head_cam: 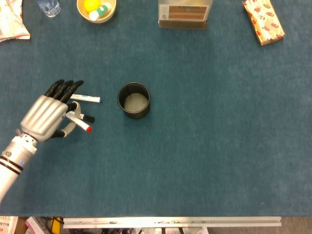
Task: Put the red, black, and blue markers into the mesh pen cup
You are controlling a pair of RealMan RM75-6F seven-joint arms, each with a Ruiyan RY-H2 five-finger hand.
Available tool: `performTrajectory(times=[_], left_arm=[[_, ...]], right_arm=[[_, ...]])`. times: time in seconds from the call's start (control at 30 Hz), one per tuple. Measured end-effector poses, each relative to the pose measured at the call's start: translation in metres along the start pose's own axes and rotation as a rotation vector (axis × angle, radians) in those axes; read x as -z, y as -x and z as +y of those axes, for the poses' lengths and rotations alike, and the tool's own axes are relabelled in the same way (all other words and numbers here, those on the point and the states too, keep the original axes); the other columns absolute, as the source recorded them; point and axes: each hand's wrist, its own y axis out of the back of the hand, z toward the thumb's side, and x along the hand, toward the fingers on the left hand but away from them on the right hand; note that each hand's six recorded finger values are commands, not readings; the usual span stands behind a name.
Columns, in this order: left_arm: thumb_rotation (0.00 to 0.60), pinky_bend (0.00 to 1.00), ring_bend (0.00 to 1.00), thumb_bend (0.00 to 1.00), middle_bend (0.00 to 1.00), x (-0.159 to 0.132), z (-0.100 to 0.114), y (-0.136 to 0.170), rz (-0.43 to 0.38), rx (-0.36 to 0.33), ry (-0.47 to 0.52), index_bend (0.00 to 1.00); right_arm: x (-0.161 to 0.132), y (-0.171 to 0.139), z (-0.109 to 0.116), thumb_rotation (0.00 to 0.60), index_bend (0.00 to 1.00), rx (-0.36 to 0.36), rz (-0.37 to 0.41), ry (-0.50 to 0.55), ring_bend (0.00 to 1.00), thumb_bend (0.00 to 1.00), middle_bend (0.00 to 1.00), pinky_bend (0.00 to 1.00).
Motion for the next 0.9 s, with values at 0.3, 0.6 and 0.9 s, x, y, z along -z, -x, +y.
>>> performTrajectory(times=[0.3,0.6,0.9], left_arm=[[0.600,0.06,0.00,0.34,0.00,-0.019,0.040,-0.012,-0.018,-0.133,0.025,0.55],[0.600,0.06,0.00,0.34,0.00,-0.036,0.060,-0.018,0.018,-0.210,0.110,0.57],[0.600,0.06,0.00,0.34,0.00,-0.040,0.079,-0.023,0.058,-0.288,0.370,0.58]], right_arm=[[-0.003,0.001,-0.006,0.600,0.14,-0.013,0.005,0.011,0.13,0.00,0.17,0.30],[-0.002,0.000,-0.011,0.600,0.14,-0.023,-0.001,0.025,0.13,0.00,0.17,0.30],[0.001,-0.001,-0.017,0.600,0.14,-0.037,-0.013,0.033,0.13,0.00,0.17,0.30]])
